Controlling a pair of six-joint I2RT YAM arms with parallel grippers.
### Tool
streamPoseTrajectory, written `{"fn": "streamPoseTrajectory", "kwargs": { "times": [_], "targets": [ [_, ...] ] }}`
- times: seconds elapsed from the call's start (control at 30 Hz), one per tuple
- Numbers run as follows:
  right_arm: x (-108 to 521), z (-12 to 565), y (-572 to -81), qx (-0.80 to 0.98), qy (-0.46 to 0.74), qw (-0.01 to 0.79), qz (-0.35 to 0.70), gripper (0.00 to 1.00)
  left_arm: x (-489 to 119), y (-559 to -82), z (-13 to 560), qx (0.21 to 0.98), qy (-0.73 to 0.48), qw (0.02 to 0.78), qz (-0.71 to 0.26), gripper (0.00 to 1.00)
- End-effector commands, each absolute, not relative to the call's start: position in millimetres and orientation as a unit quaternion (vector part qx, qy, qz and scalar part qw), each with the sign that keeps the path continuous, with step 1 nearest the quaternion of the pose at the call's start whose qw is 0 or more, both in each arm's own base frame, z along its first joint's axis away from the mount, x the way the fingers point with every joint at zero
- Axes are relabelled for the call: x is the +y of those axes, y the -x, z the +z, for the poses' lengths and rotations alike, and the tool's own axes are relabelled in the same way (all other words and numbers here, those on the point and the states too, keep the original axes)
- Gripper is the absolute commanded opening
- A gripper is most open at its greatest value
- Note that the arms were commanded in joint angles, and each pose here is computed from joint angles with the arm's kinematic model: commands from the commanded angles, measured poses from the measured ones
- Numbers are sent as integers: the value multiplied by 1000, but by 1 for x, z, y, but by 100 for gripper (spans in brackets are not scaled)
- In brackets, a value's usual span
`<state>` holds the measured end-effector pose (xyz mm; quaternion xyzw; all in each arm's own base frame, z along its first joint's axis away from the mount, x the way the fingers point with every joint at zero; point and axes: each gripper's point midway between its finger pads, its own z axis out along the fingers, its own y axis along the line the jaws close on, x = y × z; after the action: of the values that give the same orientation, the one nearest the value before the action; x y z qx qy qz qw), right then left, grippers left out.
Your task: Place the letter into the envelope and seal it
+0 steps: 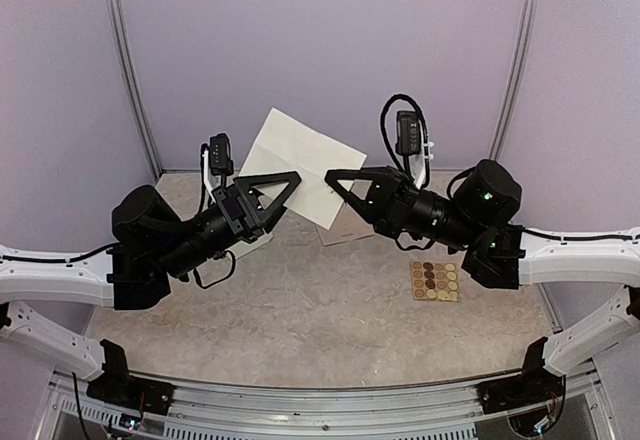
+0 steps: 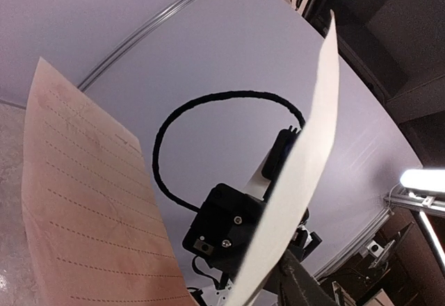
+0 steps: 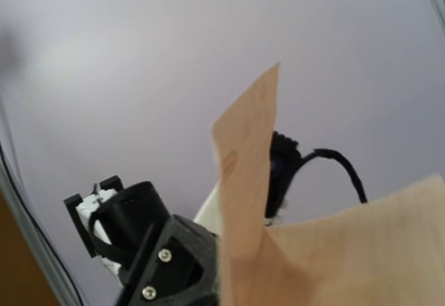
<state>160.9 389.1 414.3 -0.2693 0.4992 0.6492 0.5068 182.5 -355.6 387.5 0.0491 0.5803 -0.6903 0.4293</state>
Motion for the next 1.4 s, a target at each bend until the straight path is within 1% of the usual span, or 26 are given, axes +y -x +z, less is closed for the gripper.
{"fn": "streamPoseTrajectory", "kwargs": {
  "times": [0.0, 0.1, 0.13, 0.17, 0.2, 0.23, 0.3, 0.4, 0.47, 0.53, 0.6, 0.7, 0.8, 0.93, 1.03, 1.17, 1.37],
  "targets": [
    [382, 413, -162, 512, 244, 509, 648, 0, -347, -176, 404, 555, -55, 446, -700, 37],
    [378, 405, -169, 530, 227, 511, 638, 0, -344, -179, 400, 560, -51, 454, -691, 23],
    [377, 403, -170, 534, 224, 511, 635, 0, -343, -181, 398, 565, -49, 457, -686, 14],
    [377, 401, -171, 539, 221, 510, 633, 0, -343, -182, 395, 570, -50, 459, -679, 8],
    [377, 399, -172, 545, 220, 508, 629, 0, -343, -182, 392, 576, -53, 461, -673, 0],
    [377, 396, -173, 552, 219, 507, 625, 0, -344, -182, 390, 582, -58, 463, -666, 0],
    [375, 391, -176, 565, 216, 507, 614, 15, -344, -182, 382, 596, -68, 465, -651, 0],
    [364, 385, -181, 583, 201, 517, 594, 46, -342, -183, 370, 619, -79, 471, -623, 0],
    [356, 379, -184, 599, 193, 524, 575, 63, -338, -183, 365, 632, -90, 476, -605, 0],
    [349, 372, -190, 620, 185, 527, 550, 77, -336, -180, 360, 642, -107, 479, -589, 0],
    [347, 365, -193, 639, 192, 523, 529, 86, -337, -175, 353, 652, -136, 478, -573, 0],
    [349, 356, -191, 658, 232, 501, 512, 94, -342, -162, 348, 655, -193, 467, -562, 0],
    [356, 349, -177, 649, 303, 467, 518, 99, -349, -144, 344, 648, -254, 444, -564, 0],
    [365, 356, -144, 603, 382, 425, 557, 100, -356, -129, 339, 645, -298, 414, -569, 0],
    [366, 358, -135, 589, 401, 413, 567, 100, -357, -122, 340, 636, -310, 406, -579, 0],
    [368, 352, -137, 598, 404, 410, 558, 99, -357, -116, 344, 626, -318, 396, -592, 0],
    [379, 349, -128, 583, 428, 376, 580, 98, -359, -106, 344, 617, -333, 377, -605, 0]
  ]
}}
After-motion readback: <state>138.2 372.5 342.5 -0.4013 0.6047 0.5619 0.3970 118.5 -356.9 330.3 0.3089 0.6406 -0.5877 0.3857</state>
